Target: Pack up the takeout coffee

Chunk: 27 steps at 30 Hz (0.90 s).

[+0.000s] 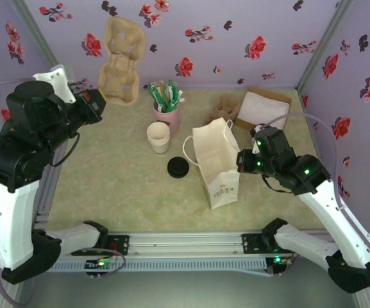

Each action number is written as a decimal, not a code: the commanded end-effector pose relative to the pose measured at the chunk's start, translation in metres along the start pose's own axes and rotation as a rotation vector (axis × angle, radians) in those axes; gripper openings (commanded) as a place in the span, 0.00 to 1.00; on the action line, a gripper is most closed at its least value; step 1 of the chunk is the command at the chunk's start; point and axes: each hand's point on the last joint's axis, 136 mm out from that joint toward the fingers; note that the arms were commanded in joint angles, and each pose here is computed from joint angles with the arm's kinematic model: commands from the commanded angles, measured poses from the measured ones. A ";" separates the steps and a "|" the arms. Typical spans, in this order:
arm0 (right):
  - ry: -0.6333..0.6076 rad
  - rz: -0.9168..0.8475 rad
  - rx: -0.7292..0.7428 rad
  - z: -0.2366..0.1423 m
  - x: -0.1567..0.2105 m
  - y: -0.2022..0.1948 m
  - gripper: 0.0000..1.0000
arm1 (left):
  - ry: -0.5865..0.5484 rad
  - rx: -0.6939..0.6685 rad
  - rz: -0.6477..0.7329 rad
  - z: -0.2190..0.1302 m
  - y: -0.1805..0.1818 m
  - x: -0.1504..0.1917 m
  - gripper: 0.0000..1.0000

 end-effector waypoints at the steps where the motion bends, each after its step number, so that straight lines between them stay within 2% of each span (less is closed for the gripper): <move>1: 0.013 0.031 -0.004 0.007 0.005 -0.002 0.00 | -0.013 0.033 0.003 -0.001 -0.010 -0.003 0.00; 2: 0.025 0.029 0.001 0.008 0.008 -0.003 0.00 | -0.008 0.036 0.006 0.000 -0.012 -0.001 0.00; 6: 0.023 0.018 0.009 0.007 0.010 -0.006 0.12 | 0.016 0.041 0.020 0.007 -0.017 0.006 0.00; 10: -0.015 -0.010 0.030 -0.008 -0.001 -0.008 0.37 | 0.047 0.045 0.036 0.014 -0.022 0.013 0.00; 13: -0.042 -0.041 0.046 -0.022 -0.009 -0.009 0.50 | 0.066 0.058 0.054 0.016 -0.029 0.016 0.00; 15: -0.066 -0.066 0.067 -0.035 -0.016 -0.011 0.54 | 0.089 0.074 0.068 0.017 -0.035 0.019 0.00; 20: -0.222 -0.091 0.104 -0.081 -0.046 -0.013 0.58 | 0.154 0.121 0.063 0.022 -0.047 0.032 0.00; 27: -0.501 -0.022 -0.210 -0.113 -0.104 0.045 0.61 | 0.212 0.254 -0.009 0.022 -0.079 0.054 0.00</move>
Point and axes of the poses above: each hand's point on the last joint's axis, 136 mm out from that joint toward the fingers, its own z axis out along the fingers, its own y axis along the line the jaws close on, x = y × z, and after that the axes turned 11 degrees about -z, right-handed
